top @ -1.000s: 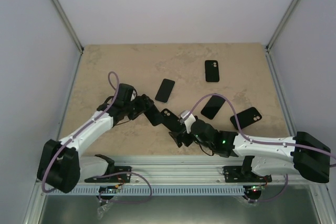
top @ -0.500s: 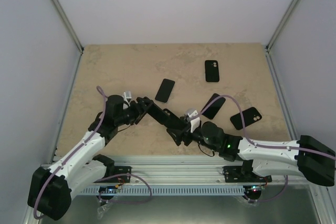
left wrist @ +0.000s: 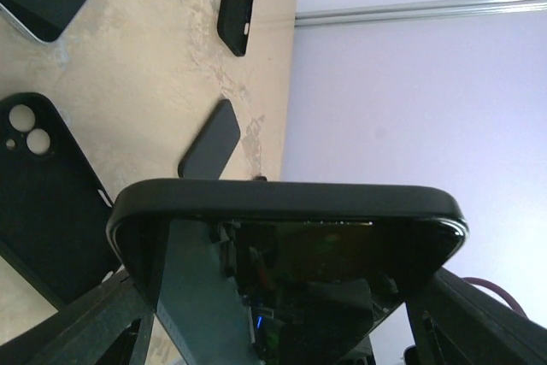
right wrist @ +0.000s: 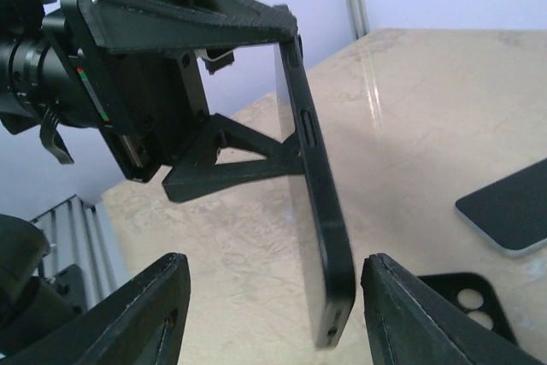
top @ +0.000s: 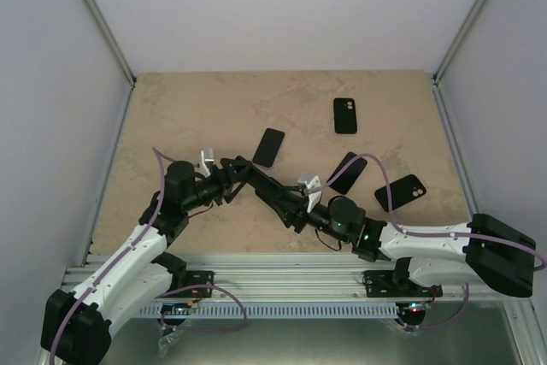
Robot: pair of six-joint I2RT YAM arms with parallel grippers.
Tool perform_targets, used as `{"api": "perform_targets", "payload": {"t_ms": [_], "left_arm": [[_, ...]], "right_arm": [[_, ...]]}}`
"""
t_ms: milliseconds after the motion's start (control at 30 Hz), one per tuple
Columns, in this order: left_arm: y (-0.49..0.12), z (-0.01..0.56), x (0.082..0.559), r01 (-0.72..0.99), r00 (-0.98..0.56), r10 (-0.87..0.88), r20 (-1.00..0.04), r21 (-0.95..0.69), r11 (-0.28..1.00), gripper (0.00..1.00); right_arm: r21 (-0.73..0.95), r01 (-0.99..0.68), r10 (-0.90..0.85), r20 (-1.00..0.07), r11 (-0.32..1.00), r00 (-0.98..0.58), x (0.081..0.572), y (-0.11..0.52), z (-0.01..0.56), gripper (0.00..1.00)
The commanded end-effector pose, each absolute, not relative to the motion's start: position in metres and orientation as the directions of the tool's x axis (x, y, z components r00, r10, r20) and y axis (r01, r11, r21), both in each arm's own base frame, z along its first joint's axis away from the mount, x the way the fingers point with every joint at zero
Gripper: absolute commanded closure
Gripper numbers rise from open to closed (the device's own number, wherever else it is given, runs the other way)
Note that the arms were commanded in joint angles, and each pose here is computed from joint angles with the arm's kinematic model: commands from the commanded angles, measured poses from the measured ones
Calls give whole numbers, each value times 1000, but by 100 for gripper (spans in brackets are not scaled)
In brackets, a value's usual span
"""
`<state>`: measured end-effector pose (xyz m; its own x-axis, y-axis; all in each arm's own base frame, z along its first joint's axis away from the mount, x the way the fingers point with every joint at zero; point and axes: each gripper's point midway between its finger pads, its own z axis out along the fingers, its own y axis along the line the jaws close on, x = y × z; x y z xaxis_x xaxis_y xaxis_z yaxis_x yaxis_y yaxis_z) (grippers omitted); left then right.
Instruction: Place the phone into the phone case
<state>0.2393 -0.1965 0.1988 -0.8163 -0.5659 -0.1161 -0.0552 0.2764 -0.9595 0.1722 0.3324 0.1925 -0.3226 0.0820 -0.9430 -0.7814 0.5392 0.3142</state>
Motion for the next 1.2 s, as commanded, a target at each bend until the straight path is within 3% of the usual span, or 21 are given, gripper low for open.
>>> {"api": "perform_targets", "payload": {"t_ms": [0,233,533,700,933,1167], "left_arm": [[-208,222,232,7,-838,-533,-114,-980,199,61],[-217,229,227,7,-850,-520,-87,-988,153,61],[-221,232,224,3,-854,-516,-64,-993,118,61],[-220,230,223,2,-851,-521,-66,-993,121,59],[-215,222,227,15,-835,-538,-118,-981,191,37],[-206,212,239,83,-807,-493,-326,-888,452,18]], "right_arm": [[295,-809,148,-955,508,-256,175,334,211,46],[284,-833,164,-958,475,-234,175,338,215,66],[302,-838,175,-953,455,-248,175,339,209,79],[313,-837,182,-949,449,-257,174,337,207,98],[342,-835,212,-938,432,-274,170,328,214,99],[385,-800,207,-923,459,-325,174,315,212,100]]}}
